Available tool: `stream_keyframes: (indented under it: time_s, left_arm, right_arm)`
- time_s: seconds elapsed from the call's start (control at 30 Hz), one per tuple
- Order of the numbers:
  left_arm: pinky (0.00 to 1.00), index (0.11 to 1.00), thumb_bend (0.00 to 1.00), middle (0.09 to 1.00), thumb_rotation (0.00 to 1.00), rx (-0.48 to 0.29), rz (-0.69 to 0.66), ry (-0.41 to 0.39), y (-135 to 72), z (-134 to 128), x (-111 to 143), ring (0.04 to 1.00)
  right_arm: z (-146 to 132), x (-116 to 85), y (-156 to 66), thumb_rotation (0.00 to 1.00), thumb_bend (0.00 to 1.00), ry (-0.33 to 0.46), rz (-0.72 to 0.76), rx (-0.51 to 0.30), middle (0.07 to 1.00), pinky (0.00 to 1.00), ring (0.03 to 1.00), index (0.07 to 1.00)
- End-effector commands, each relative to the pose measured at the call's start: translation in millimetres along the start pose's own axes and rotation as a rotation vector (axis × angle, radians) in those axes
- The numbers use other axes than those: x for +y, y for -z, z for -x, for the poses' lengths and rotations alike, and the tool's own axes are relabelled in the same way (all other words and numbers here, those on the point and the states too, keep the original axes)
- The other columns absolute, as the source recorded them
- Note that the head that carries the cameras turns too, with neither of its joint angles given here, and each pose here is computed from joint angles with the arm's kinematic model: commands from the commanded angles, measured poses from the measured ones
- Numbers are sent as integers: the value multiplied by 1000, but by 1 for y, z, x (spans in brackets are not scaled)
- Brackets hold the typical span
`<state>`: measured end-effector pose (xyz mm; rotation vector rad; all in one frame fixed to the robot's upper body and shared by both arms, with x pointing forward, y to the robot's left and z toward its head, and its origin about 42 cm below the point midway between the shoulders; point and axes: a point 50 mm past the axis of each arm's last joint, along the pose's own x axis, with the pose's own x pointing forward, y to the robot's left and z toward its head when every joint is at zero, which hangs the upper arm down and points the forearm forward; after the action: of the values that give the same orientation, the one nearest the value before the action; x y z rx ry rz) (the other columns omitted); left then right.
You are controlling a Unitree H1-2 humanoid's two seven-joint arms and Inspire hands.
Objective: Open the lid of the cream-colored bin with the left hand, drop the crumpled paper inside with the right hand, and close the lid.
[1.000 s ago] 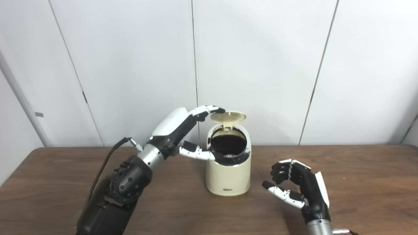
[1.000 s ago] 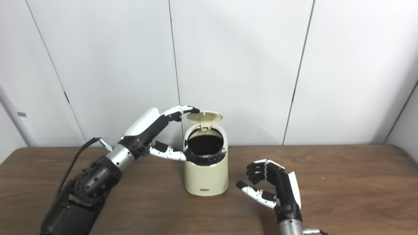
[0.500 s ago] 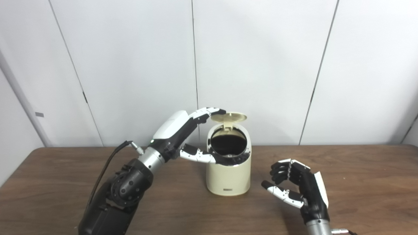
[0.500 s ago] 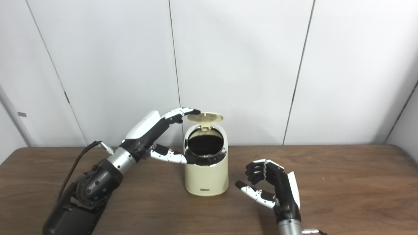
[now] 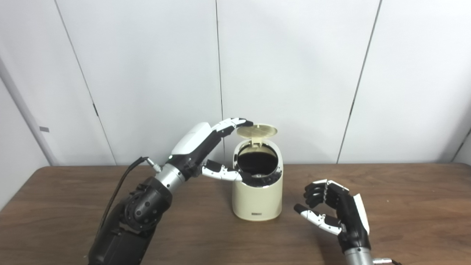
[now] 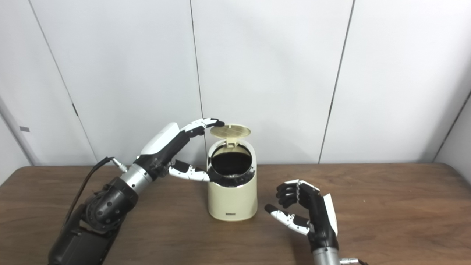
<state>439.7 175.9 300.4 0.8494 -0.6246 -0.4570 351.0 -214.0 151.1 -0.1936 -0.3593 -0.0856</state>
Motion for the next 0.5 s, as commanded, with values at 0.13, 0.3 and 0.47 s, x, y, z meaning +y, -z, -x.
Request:
stream_keyframes:
  time_s: [0.13, 0.3, 0.47]
  left_arm:
    - [821, 921, 867, 938, 352, -67, -28, -86, -14, -17, 27, 951]
    - [819, 915, 867, 931, 334, -70, -27, -95, -15, -18, 28, 945]
    - [834, 912, 869, 930, 340, -70, -26, -96, -15, -19, 30, 949]
  right_arm:
    - [-14, 5, -19, 0, 518, 19, -5, -71, 479, 376, 434, 507]
    - [-15, 5, -19, 0, 519, 19, -4, -73, 481, 393, 441, 502]
    - [-15, 5, -19, 0, 519, 17, 0, -71, 482, 387, 439, 502]
